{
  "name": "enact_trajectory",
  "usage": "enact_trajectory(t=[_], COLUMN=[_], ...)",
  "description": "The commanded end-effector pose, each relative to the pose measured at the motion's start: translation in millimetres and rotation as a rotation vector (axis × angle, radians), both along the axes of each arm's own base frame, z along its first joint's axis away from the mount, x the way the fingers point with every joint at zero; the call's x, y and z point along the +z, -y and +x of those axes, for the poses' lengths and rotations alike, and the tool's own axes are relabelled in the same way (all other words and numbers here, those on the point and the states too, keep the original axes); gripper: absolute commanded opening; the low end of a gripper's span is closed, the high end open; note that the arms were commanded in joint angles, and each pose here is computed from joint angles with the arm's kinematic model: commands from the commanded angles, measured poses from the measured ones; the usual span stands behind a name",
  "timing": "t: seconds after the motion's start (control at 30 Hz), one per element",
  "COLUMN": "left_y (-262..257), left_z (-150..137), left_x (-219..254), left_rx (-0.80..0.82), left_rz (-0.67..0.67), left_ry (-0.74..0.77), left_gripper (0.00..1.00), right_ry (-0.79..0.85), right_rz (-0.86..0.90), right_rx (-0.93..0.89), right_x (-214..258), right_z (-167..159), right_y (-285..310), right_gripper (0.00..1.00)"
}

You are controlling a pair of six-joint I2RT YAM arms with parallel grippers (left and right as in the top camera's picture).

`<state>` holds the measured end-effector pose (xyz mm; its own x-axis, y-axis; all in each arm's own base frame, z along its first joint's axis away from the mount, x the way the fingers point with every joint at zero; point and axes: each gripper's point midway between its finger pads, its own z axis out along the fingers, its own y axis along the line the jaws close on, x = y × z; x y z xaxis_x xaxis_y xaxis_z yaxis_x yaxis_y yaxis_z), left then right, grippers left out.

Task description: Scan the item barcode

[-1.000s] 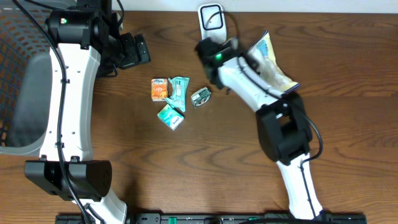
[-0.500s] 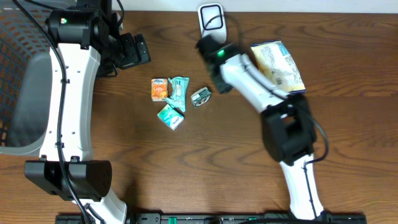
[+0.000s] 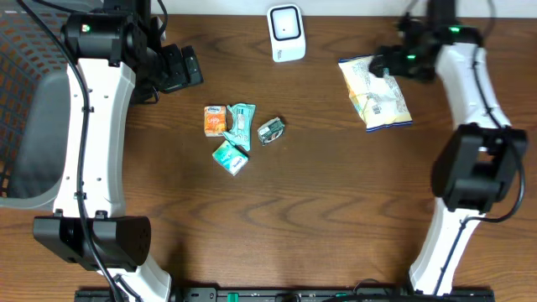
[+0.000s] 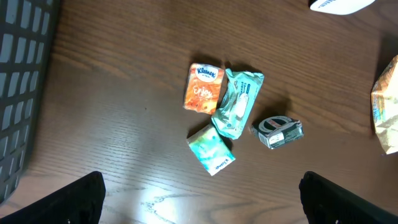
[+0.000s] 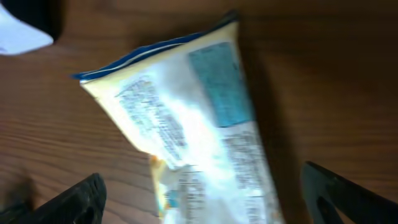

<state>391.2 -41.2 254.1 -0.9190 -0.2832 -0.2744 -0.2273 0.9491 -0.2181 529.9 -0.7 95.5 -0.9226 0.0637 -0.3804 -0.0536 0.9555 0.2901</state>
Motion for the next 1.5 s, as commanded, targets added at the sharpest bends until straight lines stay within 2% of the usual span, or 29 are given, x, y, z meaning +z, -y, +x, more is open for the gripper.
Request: enact_trajectory(t=[0.0,0.17,0.2,0.3,0.4,0.43,0.57,0.67,0.73,0.9,1.0,1.1,1.4,1.47], left_y=[-4.6,-4.6,-4.6,-4.6,-4.6,-4.6,-4.6,-4.6,-4.6,-4.6,-4.6,-4.6,-4.6,-4.6], left_z=[0.8,0.8,0.8,0.8,0.8,0.8,0.8,0.8,0.8,0.8,0.8,0.8,0.8,0.8], left_x=[-1.5,-1.5,-1.5,-1.5,-1.5,-1.5,-1.5,-1.5,-1.5,-1.5,-1.5,-1.5,-1.5,-1.5], left_rx=[0.005,0.005,0.005,0.005,0.005,0.005,0.005,0.005,0.005,0.005,0.005,0.005,0.005,0.005], left_rz=[0.015,0.015,0.015,0.015,0.015,0.015,0.015,0.015,0.015,0.015,0.015,0.015,0.015,0.015], left_ry=[-0.004,-0.004,-0.004,-0.004,-0.004,-0.004,-0.004,-0.004,-0.004,-0.004,-0.004,-0.004,-0.004,-0.004], left_gripper=[0.98,0.98,0.98,0.98,0.98,0.98,0.98,0.98,0.98,0.98,0.98,0.98,0.98,0.98], right_ry=[-0.073,-0.172,-0.188,-0.216,-0.217,-0.209,-0.178,-0.156,-0.123,-0.012,0.074,0.136,0.097,0.079], right_rz=[0.160,0.265,0.266,0.268,0.267,0.267,0.225,0.105,-0.057,-0.670,-1.063,-1.260,-1.373,-1.366], right_rx=[0.046,0.024,0.021,0.040,0.047,0.050,0.050,-0.007,-0.040,-0.152,-0.201,-0.196,0.018,0.057], right_x=[-36.3,-73.4,-79.7,-91.2,-90.9,-88.7,-73.0,-55.0,-37.2,23.3,59.7,68.8,-14.4,-26.0], right_z=[-8.1,-20.0,-22.1,-27.4,-27.5,-26.1,-20.7,-16.3,-13.8,-12.1,-13.5,-13.6,-26.8,-37.9], right_y=[-9.0,-5.3,-4.9,-8.2,-11.8,-12.7,-14.5,-5.0,4.5,29.4,17.4,-10.6,-88.6,-103.2], right_gripper=[0.93,0.81,0.75,0.47,0.05,0.01,0.01,0.01,0.01,0.01,0.01,0.01,0.01,0.05])
